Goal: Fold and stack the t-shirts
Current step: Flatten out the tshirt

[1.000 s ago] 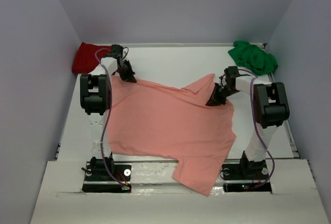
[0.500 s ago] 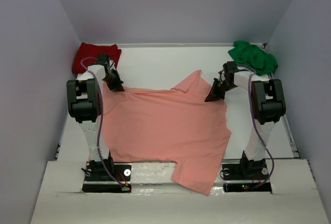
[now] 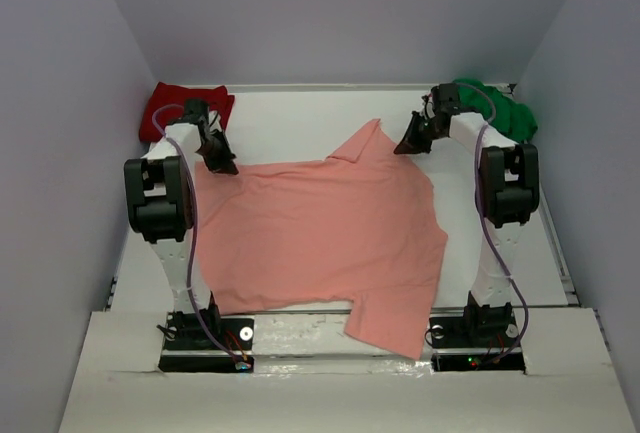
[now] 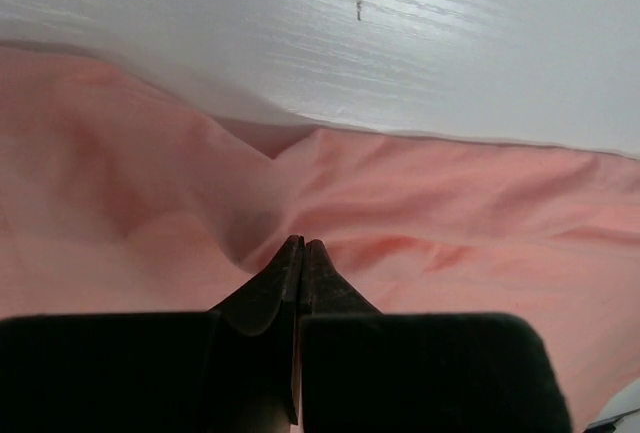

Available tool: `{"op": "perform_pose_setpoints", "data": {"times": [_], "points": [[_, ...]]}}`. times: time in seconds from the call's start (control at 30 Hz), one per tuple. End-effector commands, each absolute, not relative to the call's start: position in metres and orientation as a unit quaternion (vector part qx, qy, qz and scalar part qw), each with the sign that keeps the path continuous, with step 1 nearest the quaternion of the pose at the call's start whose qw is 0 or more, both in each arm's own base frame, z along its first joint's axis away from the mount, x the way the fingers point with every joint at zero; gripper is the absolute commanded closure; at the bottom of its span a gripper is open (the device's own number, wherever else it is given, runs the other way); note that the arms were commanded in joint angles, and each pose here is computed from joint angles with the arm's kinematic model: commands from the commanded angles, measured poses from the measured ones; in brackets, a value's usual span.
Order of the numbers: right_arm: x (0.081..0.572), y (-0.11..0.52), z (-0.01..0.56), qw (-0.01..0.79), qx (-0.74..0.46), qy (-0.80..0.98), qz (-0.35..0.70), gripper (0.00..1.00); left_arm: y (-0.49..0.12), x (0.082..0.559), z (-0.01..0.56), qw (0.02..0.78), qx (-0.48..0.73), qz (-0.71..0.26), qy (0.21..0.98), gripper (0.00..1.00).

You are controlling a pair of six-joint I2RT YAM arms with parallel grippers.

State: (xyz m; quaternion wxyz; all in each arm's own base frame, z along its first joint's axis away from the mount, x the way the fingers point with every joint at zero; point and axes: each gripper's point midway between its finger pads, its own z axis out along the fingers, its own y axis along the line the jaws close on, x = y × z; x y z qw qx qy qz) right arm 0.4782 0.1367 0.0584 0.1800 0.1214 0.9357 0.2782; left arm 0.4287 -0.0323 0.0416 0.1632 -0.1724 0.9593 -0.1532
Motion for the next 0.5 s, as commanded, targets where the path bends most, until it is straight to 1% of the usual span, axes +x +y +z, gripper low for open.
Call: {"op": "perform_pose_setpoints", "data": {"times": [0.0,0.07,0.1,0.17,0.2,0.23,0.27,0.3,0.33,0.37,0.4,0.47], "points": [[0.524,0.147,0.125,0.279,0.085,0.906,0.307,1.00,-0.036,0.435,0.095,0.213,-0.152,-0.173,0.950,0.89],[0.527,0.149,0.132,0.280,0.086,0.903,0.314,1.00,-0.036,0.439,0.101,0.217,-0.150,-0.174,0.949,0.86],[0.527,0.150,0.136,0.281,0.086,0.902,0.316,0.96,-0.037,0.438,0.102,0.214,-0.149,-0.174,0.950,0.84],[0.529,0.150,0.143,0.288,0.085,0.899,0.320,0.87,-0.036,0.441,0.108,0.220,-0.147,-0.175,0.948,0.78],[0.532,0.156,0.151,0.298,0.076,0.895,0.324,0.74,-0.036,0.442,0.111,0.222,-0.148,-0.176,0.947,0.76],[0.534,0.157,0.152,0.300,0.076,0.893,0.326,0.67,-0.037,0.442,0.112,0.222,-0.148,-0.177,0.947,0.72],[0.536,0.159,0.155,0.302,0.072,0.891,0.332,0.64,-0.039,0.442,0.118,0.226,-0.146,-0.179,0.946,0.66],[0.539,0.161,0.156,0.302,0.070,0.889,0.337,0.56,-0.038,0.442,0.120,0.227,-0.148,-0.180,0.946,0.62],[0.542,0.163,0.147,0.293,0.071,0.891,0.340,0.53,-0.039,0.441,0.123,0.228,-0.148,-0.179,0.945,0.54],[0.547,0.166,0.153,0.297,0.068,0.886,0.350,0.50,-0.037,0.440,0.125,0.230,-0.153,-0.174,0.945,0.51],[0.551,0.167,0.152,0.297,0.069,0.885,0.352,0.43,-0.036,0.438,0.124,0.226,-0.156,-0.171,0.946,0.49],[0.563,0.169,0.149,0.298,0.071,0.882,0.358,0.43,-0.030,0.435,0.125,0.225,-0.167,-0.156,0.947,0.48]]}}
